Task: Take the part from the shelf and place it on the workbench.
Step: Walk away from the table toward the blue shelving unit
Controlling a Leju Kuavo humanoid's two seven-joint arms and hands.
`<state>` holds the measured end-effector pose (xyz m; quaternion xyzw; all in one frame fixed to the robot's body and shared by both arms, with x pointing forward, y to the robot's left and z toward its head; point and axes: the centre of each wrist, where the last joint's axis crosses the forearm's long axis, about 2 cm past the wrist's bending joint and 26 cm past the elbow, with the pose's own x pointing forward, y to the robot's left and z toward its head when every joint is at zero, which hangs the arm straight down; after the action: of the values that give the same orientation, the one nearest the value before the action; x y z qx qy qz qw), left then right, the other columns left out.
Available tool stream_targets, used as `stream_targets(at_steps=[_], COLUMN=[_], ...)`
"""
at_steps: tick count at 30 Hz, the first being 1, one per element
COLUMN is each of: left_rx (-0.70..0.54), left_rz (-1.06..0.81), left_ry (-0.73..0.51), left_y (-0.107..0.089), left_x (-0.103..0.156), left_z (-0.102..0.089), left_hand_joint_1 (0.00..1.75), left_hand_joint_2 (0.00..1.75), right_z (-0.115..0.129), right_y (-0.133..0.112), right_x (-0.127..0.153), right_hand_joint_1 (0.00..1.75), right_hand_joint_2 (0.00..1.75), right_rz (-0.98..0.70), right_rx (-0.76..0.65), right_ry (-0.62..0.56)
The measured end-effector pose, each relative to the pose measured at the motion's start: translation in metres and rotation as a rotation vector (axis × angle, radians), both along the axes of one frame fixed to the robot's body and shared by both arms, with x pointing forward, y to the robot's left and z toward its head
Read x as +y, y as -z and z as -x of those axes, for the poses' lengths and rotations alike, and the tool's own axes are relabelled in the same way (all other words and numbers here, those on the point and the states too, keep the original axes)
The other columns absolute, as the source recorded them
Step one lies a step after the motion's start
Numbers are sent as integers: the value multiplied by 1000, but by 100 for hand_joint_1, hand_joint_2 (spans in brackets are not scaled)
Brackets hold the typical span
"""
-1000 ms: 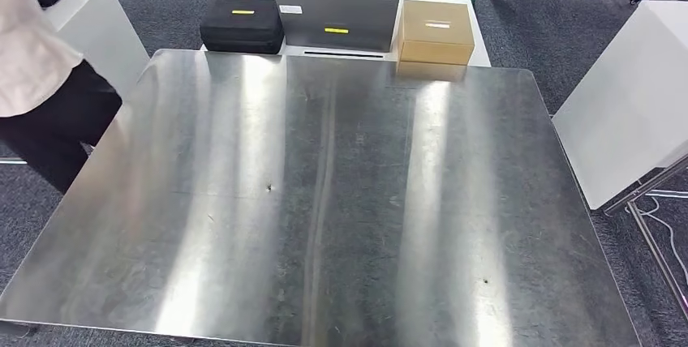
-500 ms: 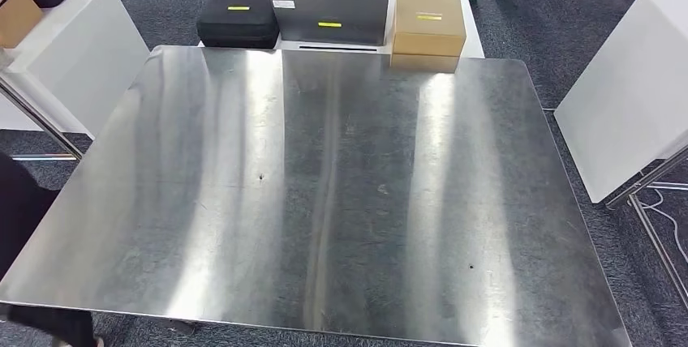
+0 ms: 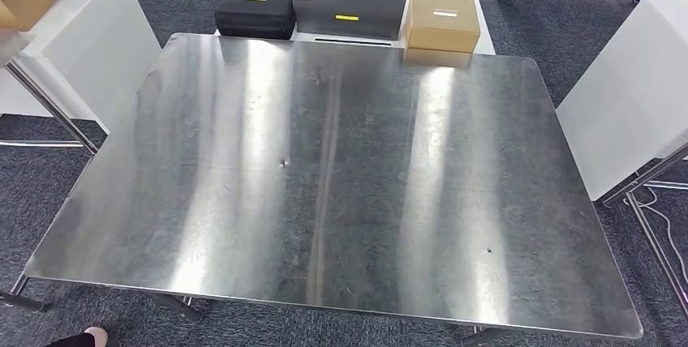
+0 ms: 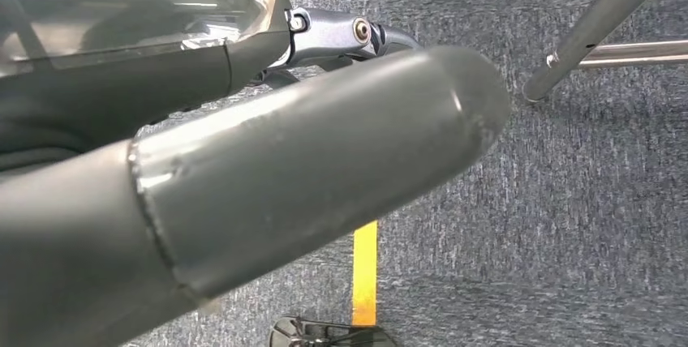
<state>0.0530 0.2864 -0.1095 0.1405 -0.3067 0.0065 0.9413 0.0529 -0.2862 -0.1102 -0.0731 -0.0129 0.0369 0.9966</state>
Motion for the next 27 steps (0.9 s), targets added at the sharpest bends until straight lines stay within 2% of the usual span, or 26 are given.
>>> stream_targets(at_steps=[27], left_rx=[-3], left_rz=[7], left_ry=[16], left_y=[0], left_x=[-1], left_z=[-3], left_hand_joint_1=[0], left_hand_joint_2=[0], right_z=[0], right_y=[0], right_x=[2], right_hand_joint_1=[0], right_hand_joint_2=[0], right_rz=[-2], right_rx=[6], right_ry=[3])
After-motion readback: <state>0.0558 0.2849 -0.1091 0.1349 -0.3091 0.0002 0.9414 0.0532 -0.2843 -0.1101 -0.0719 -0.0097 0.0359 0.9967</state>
